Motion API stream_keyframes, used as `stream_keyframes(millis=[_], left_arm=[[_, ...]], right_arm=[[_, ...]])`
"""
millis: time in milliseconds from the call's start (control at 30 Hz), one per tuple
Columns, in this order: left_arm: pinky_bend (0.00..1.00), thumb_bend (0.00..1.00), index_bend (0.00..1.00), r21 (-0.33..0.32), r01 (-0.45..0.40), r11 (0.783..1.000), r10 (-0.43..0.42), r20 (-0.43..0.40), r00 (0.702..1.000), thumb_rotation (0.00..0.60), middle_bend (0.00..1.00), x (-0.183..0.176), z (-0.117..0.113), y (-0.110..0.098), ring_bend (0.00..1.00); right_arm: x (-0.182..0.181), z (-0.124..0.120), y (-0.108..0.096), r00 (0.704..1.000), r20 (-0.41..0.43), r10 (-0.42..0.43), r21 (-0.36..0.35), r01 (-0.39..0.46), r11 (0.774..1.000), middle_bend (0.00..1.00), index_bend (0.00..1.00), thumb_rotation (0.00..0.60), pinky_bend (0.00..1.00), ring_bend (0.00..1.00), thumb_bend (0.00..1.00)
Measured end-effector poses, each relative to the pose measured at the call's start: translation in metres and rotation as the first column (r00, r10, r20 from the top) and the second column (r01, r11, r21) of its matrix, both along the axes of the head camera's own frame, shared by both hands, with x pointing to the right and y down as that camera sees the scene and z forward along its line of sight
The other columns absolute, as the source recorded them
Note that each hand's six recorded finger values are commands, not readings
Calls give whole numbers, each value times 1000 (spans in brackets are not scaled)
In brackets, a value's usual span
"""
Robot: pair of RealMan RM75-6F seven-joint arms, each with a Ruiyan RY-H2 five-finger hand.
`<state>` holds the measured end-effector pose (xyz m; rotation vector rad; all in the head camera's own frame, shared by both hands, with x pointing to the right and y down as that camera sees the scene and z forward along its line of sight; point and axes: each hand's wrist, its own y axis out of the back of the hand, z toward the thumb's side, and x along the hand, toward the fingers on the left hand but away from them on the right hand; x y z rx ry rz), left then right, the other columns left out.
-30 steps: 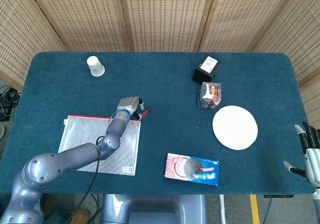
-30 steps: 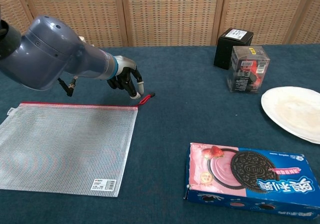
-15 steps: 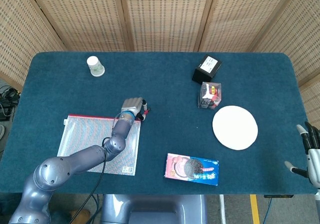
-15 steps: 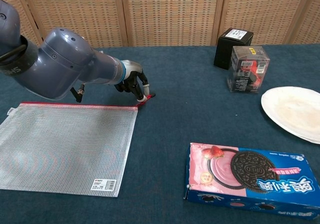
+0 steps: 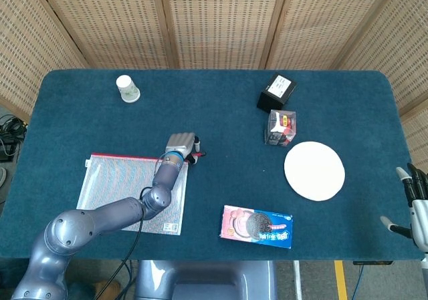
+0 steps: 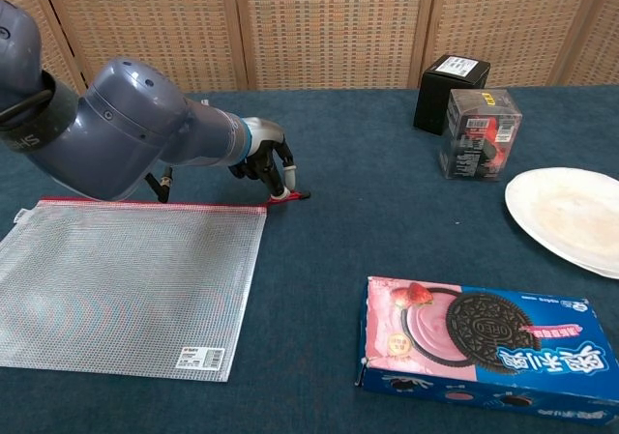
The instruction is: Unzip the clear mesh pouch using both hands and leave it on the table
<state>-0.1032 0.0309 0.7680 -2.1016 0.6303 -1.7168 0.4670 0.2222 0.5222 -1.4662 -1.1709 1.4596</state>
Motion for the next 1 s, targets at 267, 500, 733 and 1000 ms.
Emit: stream_keyframes(millis=[267, 500, 733, 1000], left_arm=[[1000, 426, 489, 16, 1, 1000, -1, 4, 1000, 600, 992, 3, 5, 2, 949], [1000, 427, 530, 20, -1, 1000, 1, 13, 1000, 600, 992, 3, 10, 5, 949], [1000, 472, 551, 20, -9, 1000, 8, 14, 1000, 600, 992, 6, 13, 8, 949], [1000, 486, 663, 21, -4, 1000, 4, 2, 1000, 600, 992, 10, 12, 8, 949]], right_arm=[[1, 0, 0, 1000, 5, 2, -1, -2, 1000, 0, 30, 600, 0, 0, 0], [2, 0, -1, 1000, 6, 6, -4, -6, 1000, 0, 33, 600, 0, 0, 0], [3, 0, -1, 1000, 10, 8, -4, -8, 1000, 0, 35, 600, 0, 0, 0], [3, -1, -1, 1000, 14, 8, -3, -8, 1000, 0, 35, 600, 0, 0, 0]])
